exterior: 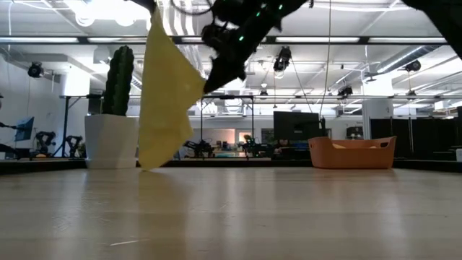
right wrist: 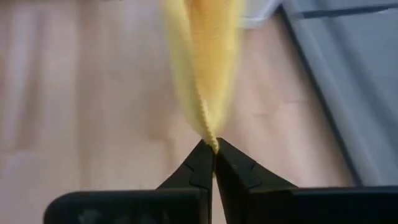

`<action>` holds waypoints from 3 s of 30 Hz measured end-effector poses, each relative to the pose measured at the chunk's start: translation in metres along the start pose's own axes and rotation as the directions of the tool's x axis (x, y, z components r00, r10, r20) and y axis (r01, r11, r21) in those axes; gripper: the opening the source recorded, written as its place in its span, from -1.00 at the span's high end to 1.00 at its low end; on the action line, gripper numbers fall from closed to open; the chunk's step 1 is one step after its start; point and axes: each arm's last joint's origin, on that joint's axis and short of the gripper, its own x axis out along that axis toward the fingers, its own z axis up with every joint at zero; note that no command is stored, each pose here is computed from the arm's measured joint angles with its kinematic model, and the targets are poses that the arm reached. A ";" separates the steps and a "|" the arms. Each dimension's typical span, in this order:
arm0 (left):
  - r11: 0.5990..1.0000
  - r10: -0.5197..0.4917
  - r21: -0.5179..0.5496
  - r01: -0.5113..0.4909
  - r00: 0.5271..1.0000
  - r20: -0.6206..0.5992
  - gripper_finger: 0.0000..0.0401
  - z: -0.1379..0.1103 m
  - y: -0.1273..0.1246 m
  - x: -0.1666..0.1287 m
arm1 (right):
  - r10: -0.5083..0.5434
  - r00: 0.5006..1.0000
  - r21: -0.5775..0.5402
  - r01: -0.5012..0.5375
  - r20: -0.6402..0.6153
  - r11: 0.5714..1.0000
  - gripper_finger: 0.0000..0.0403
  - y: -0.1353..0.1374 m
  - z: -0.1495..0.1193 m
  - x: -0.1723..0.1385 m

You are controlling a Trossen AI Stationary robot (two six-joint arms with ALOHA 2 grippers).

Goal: Roll microfiber towels into tight, uniform cylinder then place into a basket
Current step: Fold the yellow towel

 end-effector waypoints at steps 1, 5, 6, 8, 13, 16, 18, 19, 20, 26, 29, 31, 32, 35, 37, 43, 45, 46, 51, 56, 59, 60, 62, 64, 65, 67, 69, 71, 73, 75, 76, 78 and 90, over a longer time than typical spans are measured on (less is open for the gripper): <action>1.000 0.011 -0.001 -0.011 1.000 -0.004 1.00 0.000 0.000 0.001 | -0.043 0.999 -0.023 0.042 -0.004 0.999 0.96 -0.003 0.001 -0.012; 0.999 0.047 -0.022 -0.047 0.999 0.011 1.00 0.001 0.003 0.010 | -0.207 0.978 -0.093 0.205 -0.007 0.974 0.96 -0.019 0.004 -0.058; 0.998 0.055 -0.038 -0.054 0.998 0.026 1.00 0.002 0.004 0.013 | -0.237 0.972 -0.102 0.236 0.005 0.966 0.96 -0.025 0.005 -0.070; 0.995 0.072 -0.081 -0.067 0.996 0.061 1.00 0.006 0.005 0.019 | -0.268 0.963 -0.105 0.269 0.025 0.957 0.96 -0.036 0.006 -0.093; 0.992 0.072 -0.106 -0.066 0.995 0.061 1.00 0.010 0.003 0.038 | -0.326 0.945 -0.049 0.327 0.028 0.944 0.96 -0.057 -0.003 -0.149; 0.993 0.051 -0.103 -0.052 0.999 -0.013 1.00 0.006 -0.001 0.053 | -0.351 0.936 -0.012 0.350 -0.025 0.937 0.96 -0.060 -0.015 -0.179; 0.991 0.032 -0.126 -0.039 0.998 -0.057 1.00 0.004 -0.003 0.062 | -0.346 0.937 -0.002 0.346 -0.052 0.938 0.96 -0.058 -0.022 -0.194; 0.989 0.015 -0.148 -0.025 0.998 -0.068 1.00 0.002 -0.005 0.065 | -0.334 0.941 -0.005 0.334 -0.060 0.943 0.96 -0.057 -0.026 -0.200; 0.985 -0.008 -0.170 -0.006 0.997 -0.081 1.00 0.001 -0.007 0.068 | -0.304 0.950 -0.013 0.304 -0.065 0.953 0.96 -0.054 -0.029 -0.205; 0.954 -0.129 -0.286 0.095 0.986 -0.102 1.00 -0.004 -0.019 0.076 | -0.288 0.956 -0.002 0.288 -0.054 0.957 0.96 -0.039 -0.041 -0.238; 0.945 -0.151 -0.307 0.115 0.984 -0.098 1.00 -0.003 -0.025 0.075 | -0.237 0.972 -0.014 0.237 -0.008 0.971 0.96 -0.035 -0.043 -0.248; 0.941 -0.179 -0.305 0.149 0.981 -0.073 1.00 -0.001 -0.027 0.074 | -0.168 0.985 -0.034 0.169 0.041 0.985 0.96 -0.032 -0.044 -0.256; 0.937 -0.191 -0.309 0.164 0.980 -0.059 1.00 0.000 -0.029 0.073 | -0.172 0.984 -0.032 0.174 0.048 0.984 0.96 -0.031 -0.044 -0.259; 0.922 -0.215 -0.342 0.184 0.975 -0.055 1.00 0.001 -0.033 0.072 | -0.186 0.982 -0.015 0.186 0.035 0.982 0.96 -0.031 -0.047 -0.257; 0.923 -0.217 -0.339 0.181 0.973 -0.073 1.00 -0.001 -0.034 0.072 | -0.184 0.983 -0.028 0.185 0.014 0.982 0.96 -0.033 -0.049 -0.250; 0.943 -0.210 -0.285 0.173 0.972 -0.103 1.00 0.000 -0.036 0.081 | -0.169 0.985 -0.009 0.169 -0.042 0.986 0.96 -0.032 -0.061 -0.223; 0.951 -0.207 -0.257 0.171 0.971 -0.119 1.00 -0.001 -0.034 0.084 | -0.165 0.984 0.018 0.167 -0.070 0.986 0.96 -0.032 -0.067 -0.213; 0.956 -0.205 -0.239 0.170 0.970 -0.131 1.00 -0.002 -0.033 0.086 | -0.167 0.984 0.026 0.169 -0.069 0.985 0.96 -0.032 -0.069 -0.208; 0.969 -0.173 -0.208 0.135 0.969 -0.176 1.00 -0.006 -0.023 0.096 | -0.259 0.965 0.004 0.259 -0.037 0.966 0.96 -0.039 -0.069 -0.199; 0.968 -0.168 -0.215 0.127 0.969 -0.183 1.00 -0.010 -0.016 0.080 | -0.202 0.979 0.098 0.201 -0.002 0.975 0.96 -0.035 -0.068 -0.219; 0.944 -0.216 -0.287 0.161 0.961 -0.174 1.00 -0.017 -0.020 0.066 | -0.053 0.998 0.182 0.059 -0.037 0.982 0.96 -0.027 -0.080 -0.223; 0.934 -0.236 -0.314 0.168 0.953 -0.191 1.00 -0.022 -0.024 0.064 | -0.009 0.997 0.209 0.025 -0.077 0.978 0.96 -0.023 -0.089 -0.221; 0.906 -0.292 -0.369 0.206 0.937 -0.194 1.00 -0.030 -0.036 0.064 | 0.070 0.989 0.250 -0.036 -0.127 0.968 0.96 -0.015 -0.104 -0.211; 0.885 -0.355 -0.397 0.244 0.905 -0.235 1.00 -0.042 -0.054 0.068 | 0.132 0.977 0.281 -0.082 -0.164 0.956 0.96 -0.003 -0.120 -0.201; 0.876 -0.385 -0.407 0.258 0.883 -0.269 1.00 -0.049 -0.065 0.071 | 0.167 0.967 0.297 -0.104 -0.193 0.949 0.96 0.003 -0.129 -0.197; 0.863 -0.423 -0.421 0.279 0.854 -0.302 1.00 -0.062 -0.087 0.077 | 0.215 0.953 0.317 -0.140 -0.214 0.938 0.96 0.016 -0.145 -0.186; 0.844 -0.455 -0.452 0.289 0.832 -0.317 1.00 -0.076 -0.107 0.082 | 0.256 0.943 0.329 -0.178 -0.211 0.927 0.96 0.030 -0.158 -0.177; 0.816 -0.491 -0.486 0.314 0.820 -0.295 1.00 -0.086 -0.129 0.087 | 0.300 0.938 0.332 -0.230 -0.174 0.915 0.96 0.044 -0.167 -0.170; 0.783 -0.530 -0.514 0.350 0.809 -0.256 1.00 -0.092 -0.148 0.092 | 0.340 0.927 0.339 -0.272 -0.157 0.900 0.96 0.058 -0.176 -0.164; 0.744 -0.568 -0.532 0.404 0.802 -0.185 1.00 -0.093 -0.163 0.095 | 0.369 0.914 0.344 -0.296 -0.168 0.891 0.96 0.070 -0.184 -0.159; 0.724 -0.584 -0.534 0.436 0.800 -0.138 1.00 -0.092 -0.169 0.097 | 0.378 0.911 0.341 -0.306 -0.167 0.889 0.96 0.074 -0.187 -0.157; 0.697 -0.601 -0.520 0.494 0.798 -0.046 1.00 -0.087 -0.177 0.102 | 0.390 0.902 0.330 -0.317 -0.186 0.889 0.96 0.082 -0.192 -0.154; 0.799 -0.601 0.033 0.601 0.794 0.088 0.67 -0.067 -0.208 0.172 | 0.426 0.876 0.295 -0.356 -0.224 0.887 0.96 0.103 -0.200 -0.152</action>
